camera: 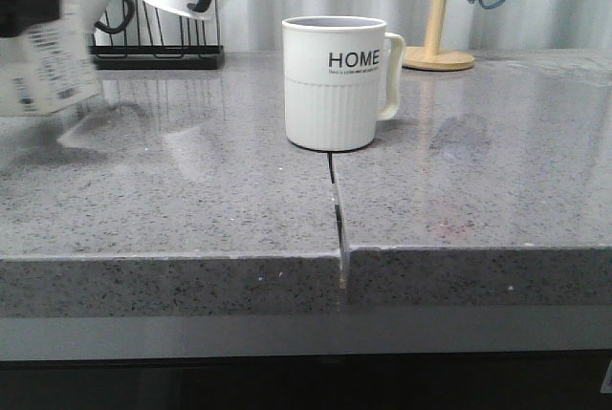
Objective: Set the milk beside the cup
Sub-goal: 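Lift the carton with the left gripper and carry it toward the mug, then lower the carton beside the mug, open the left gripper, withdraw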
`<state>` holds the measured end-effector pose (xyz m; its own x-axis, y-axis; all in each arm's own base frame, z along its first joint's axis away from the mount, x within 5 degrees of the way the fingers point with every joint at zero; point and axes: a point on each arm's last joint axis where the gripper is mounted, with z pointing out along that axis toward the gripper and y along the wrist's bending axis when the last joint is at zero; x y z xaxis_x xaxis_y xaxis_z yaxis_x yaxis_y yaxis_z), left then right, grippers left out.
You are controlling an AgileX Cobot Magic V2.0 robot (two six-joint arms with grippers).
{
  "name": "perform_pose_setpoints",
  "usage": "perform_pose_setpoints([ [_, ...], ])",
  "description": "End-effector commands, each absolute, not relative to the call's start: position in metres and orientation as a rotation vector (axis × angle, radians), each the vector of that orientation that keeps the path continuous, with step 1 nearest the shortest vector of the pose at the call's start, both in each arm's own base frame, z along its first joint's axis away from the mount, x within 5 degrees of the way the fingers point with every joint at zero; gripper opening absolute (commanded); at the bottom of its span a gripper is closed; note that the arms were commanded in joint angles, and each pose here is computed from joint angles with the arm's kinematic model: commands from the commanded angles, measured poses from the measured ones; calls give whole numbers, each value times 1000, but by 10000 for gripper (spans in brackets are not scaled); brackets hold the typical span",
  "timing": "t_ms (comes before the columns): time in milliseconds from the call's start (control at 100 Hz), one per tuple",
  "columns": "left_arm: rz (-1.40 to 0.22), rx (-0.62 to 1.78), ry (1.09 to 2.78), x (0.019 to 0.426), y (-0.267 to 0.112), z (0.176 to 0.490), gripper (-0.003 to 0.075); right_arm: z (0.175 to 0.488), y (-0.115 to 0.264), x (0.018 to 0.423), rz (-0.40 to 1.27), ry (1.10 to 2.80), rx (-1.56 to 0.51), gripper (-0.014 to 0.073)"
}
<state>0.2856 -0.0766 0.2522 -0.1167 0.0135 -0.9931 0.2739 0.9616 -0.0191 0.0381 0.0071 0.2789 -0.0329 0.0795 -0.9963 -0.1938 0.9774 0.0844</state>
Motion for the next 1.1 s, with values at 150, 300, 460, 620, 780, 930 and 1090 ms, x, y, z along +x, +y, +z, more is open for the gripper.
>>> perform_pose_setpoints([
  [150,-338,264,1541,292,-126,276,168,292,7,37,220,1502,-86,-66],
  [300,-386,302,1521,300,-151,274,168,292,7,37,220,1502,-86,-66],
  [460,-423,334,1501,305,-172,268,168,292,7,37,220,1502,-86,-66],
  [620,-455,364,1494,304,-188,263,169,292,7,37,220,1502,-86,-66],
  [780,-463,379,1505,306,-195,257,169,292,7,37,220,1502,-86,-66],
  [930,-462,382,1509,306,-196,256,347,292,7,37,220,1502,-86,-66],
  [1090,-463,386,1512,305,-195,255,580,292,7,37,220,1502,-86,-66],
])
